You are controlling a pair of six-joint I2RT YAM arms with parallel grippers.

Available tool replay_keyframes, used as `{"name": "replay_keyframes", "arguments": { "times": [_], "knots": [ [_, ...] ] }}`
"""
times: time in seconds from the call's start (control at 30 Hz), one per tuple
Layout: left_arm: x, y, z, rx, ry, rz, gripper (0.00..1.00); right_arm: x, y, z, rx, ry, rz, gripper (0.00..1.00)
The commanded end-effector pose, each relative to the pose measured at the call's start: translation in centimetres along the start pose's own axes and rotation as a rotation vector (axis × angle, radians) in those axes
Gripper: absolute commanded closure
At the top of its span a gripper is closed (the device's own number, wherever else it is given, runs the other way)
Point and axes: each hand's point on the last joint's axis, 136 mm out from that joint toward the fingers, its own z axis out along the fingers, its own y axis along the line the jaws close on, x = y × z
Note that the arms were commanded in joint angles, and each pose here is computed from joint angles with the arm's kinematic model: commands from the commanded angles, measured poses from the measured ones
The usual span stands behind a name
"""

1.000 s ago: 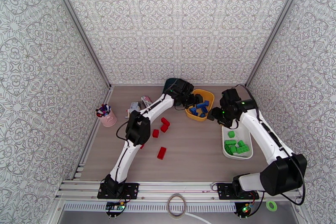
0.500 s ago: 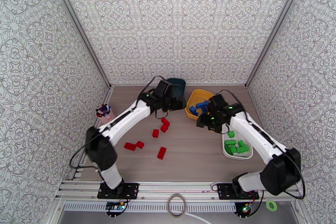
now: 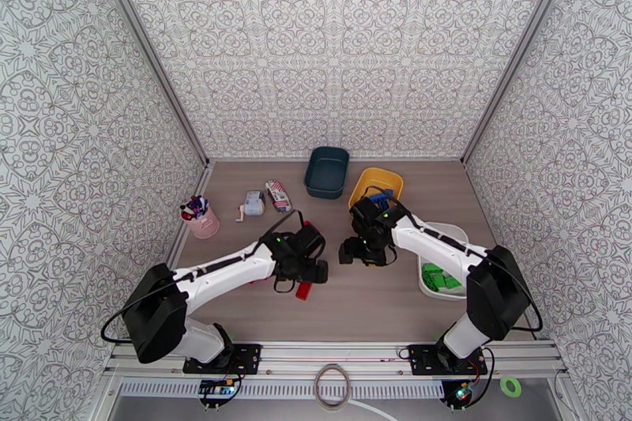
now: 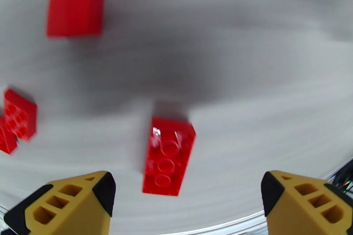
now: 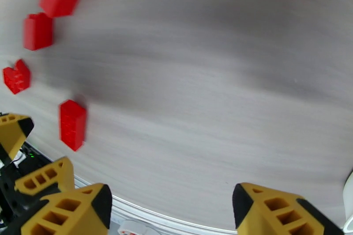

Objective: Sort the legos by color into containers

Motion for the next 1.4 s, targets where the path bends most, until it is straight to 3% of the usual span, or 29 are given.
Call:
{"name": "replay_keyframes", "arguments": {
  "times": [0.0, 0.4, 0.97, 1.17, 1.37],
  "knots": [
    [0.5, -0.4, 0.9, -0.003, -0.012, -0.005, 0.07, 1.4, -0.8, 0.1, -0.002, 0.014, 0.009, 0.23],
    [2.9, 1.1, 4.0, -0.075, 0.08, 0.039, 0.18, 3.8, -2.6, 0.8, 0.006, 0.031, 0.054, 0.25],
    [3.3, 1.7, 5.2, -0.113, 0.107, 0.018, 0.55, 3.3, -1.9, 0.5, -0.01, 0.015, 0.049, 0.32],
    [1.7, 0.7, 3.2, -0.059, 0.065, -0.001, 0.66, 1.9, 0.2, -0.2, -0.071, -0.004, 0.019, 0.32],
    [-2.8, -1.2, 0.0, 0.121, -0.003, -0.056, 0.68, -1.5, 4.5, -1.6, -0.183, -0.034, -0.021, 0.32]
  ]
}}
